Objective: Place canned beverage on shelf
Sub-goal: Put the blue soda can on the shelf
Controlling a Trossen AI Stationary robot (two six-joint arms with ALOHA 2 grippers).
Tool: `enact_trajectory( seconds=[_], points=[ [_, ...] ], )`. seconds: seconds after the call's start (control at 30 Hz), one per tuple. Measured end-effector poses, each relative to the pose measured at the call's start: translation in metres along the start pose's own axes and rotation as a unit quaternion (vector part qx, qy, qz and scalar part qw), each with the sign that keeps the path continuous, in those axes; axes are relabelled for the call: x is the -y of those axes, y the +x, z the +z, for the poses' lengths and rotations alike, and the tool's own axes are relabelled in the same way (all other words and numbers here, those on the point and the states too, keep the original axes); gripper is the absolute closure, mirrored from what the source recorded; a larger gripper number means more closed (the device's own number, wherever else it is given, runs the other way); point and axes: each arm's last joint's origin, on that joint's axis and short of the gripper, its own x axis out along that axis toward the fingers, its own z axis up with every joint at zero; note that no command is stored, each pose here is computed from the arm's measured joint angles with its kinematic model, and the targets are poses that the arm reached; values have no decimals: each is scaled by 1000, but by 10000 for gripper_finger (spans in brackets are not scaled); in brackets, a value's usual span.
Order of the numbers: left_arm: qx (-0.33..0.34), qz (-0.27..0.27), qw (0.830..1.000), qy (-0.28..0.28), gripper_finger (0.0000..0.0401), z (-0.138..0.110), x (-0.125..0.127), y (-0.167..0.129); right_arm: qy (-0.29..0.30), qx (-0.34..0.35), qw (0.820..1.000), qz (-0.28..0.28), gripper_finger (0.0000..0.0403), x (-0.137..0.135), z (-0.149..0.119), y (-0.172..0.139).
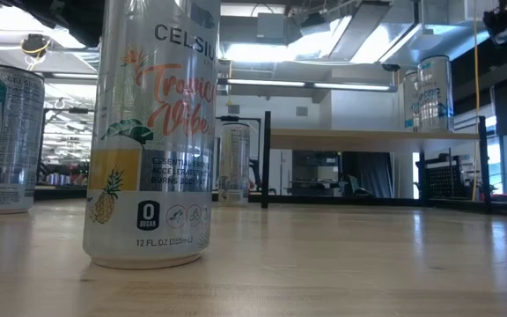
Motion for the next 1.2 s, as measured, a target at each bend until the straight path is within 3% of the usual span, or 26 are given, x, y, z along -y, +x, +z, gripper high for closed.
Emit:
enact_trajectory(
  seconds=[0.3, 0.4, 0.6, 0.73, 0.97, 1.1, 1.2],
  points=[
    [-1, 0, 1000, 4, 154, 0, 0, 0, -15, -17, 999, -27, 47, 3, -2, 19],
    [-1, 0, 1000, 4, 154, 0, 0, 0, -37, -9, 999, -26, 81, 2, -2, 21],
    [-1, 0, 1000, 5, 154, 0, 0, 0, -100, -7, 995, -11, 203, 0, -1, 22],
    [-1, 0, 1000, 5, 154, 0, 0, 0, -152, 5, 987, 41, 203, -11, 1, 12],
    [-1, 0, 1000, 4, 154, 0, 0, 0, -251, 119, 955, 101, 203, -33, 12, -15],
    [4, -2, 1000, 2, 154, 1, 0, 0, -330, 159, 924, 109, 203, -58, 30, -15],
    [9, -9, 1000, -1, 154, 2, 1, 0, -402, 153, 898, 98, 203, -77, 50, -10]
  ],
)
